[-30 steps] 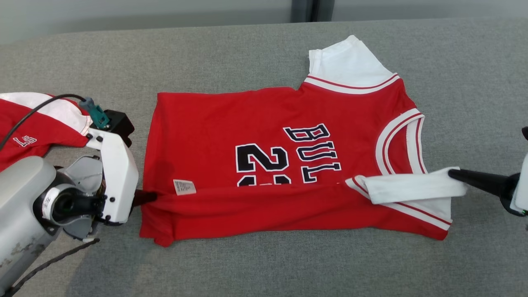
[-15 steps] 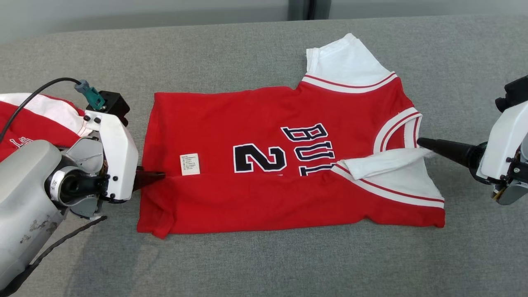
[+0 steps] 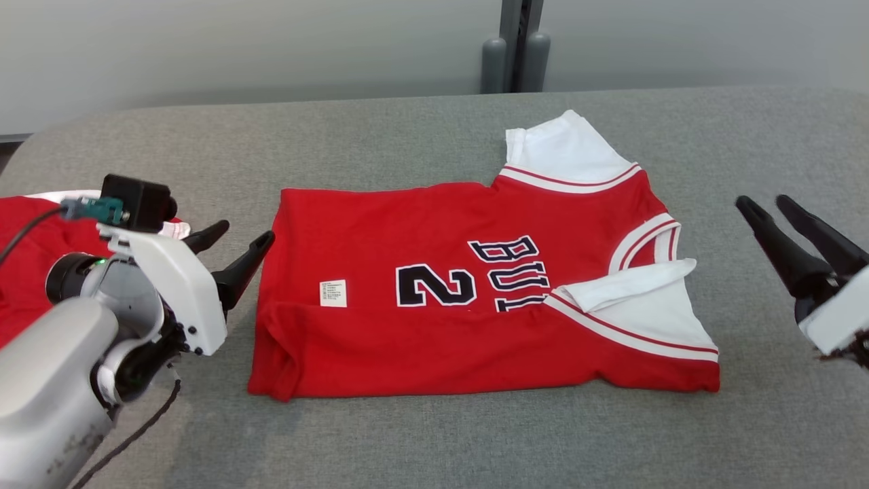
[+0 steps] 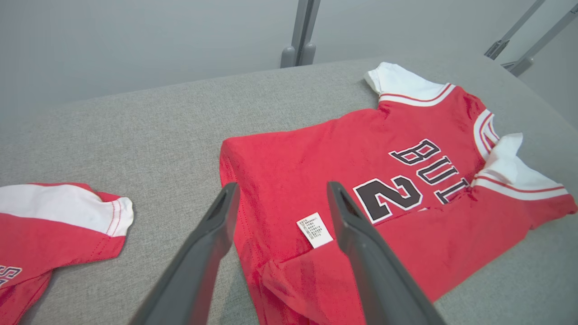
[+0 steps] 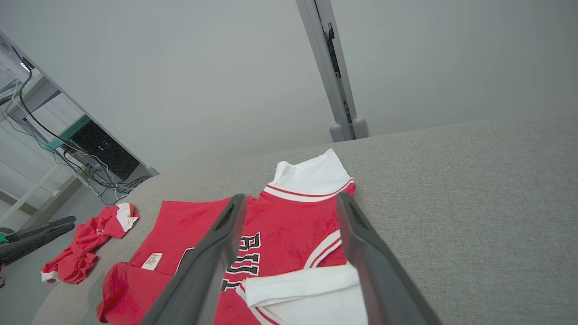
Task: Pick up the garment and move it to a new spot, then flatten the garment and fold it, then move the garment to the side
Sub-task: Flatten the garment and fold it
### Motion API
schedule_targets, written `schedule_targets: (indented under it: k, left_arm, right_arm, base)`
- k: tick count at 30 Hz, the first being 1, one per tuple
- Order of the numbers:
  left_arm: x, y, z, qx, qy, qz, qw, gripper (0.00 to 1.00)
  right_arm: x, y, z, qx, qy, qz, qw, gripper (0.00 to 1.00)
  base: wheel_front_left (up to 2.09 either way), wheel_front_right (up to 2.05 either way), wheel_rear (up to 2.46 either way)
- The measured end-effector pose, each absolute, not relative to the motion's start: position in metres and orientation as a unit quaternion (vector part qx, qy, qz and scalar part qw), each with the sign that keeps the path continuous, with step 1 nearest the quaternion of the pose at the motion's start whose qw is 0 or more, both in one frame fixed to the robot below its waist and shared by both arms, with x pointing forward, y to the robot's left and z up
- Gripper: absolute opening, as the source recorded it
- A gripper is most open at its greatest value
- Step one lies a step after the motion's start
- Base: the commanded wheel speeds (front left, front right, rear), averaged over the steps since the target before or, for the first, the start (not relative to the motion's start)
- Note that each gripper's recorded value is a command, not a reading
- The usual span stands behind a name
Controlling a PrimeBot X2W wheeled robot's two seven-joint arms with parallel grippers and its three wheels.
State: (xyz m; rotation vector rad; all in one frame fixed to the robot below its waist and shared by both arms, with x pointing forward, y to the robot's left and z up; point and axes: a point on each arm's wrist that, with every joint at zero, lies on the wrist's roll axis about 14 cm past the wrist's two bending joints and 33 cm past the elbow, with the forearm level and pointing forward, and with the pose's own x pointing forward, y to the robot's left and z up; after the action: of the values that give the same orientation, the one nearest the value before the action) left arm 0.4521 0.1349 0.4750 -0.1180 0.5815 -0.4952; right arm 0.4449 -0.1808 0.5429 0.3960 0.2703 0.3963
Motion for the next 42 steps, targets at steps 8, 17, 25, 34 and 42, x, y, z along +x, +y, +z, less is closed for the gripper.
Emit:
schedule_targets:
  k: [8,17,25,34,42]
  left_arm:
    - [0.429,0.156,0.492,-0.075,0.137,-0.14,0.978,1.0]
    - [0.372,0.143,0.44,-0.077,0.199,-0.119,0.97,1.0]
    - [0.36,0.131,0.405,-0.033,0.285,-0.148,0.946,1.0]
    - [0.355,0.136,0.379,-0.003,0.36,-0.14,0.922,1.0]
    - [0.356,0.14,0.369,-0.005,0.385,-0.134,0.913,1.0]
  right_arm:
    - [0.408,-0.194,0.532,0.214,0.047,0.125,0.968,1.0]
    - [0.365,-0.201,0.48,0.218,0.11,0.068,0.967,1.0]
    - [0.369,-0.202,0.436,0.206,0.198,0.052,0.957,1.0]
    - [0.375,-0.185,0.397,0.211,0.288,0.06,0.932,1.0]
    - [0.373,-0.173,0.384,0.22,0.331,0.071,0.915,0.56]
  base:
    - [0.0,0.0,0.0]
    - [0.0,0.0,0.0]
    - [0.0,0.0,0.0]
    - [0.0,0.0,0.0]
    - [0.0,0.0,0.0]
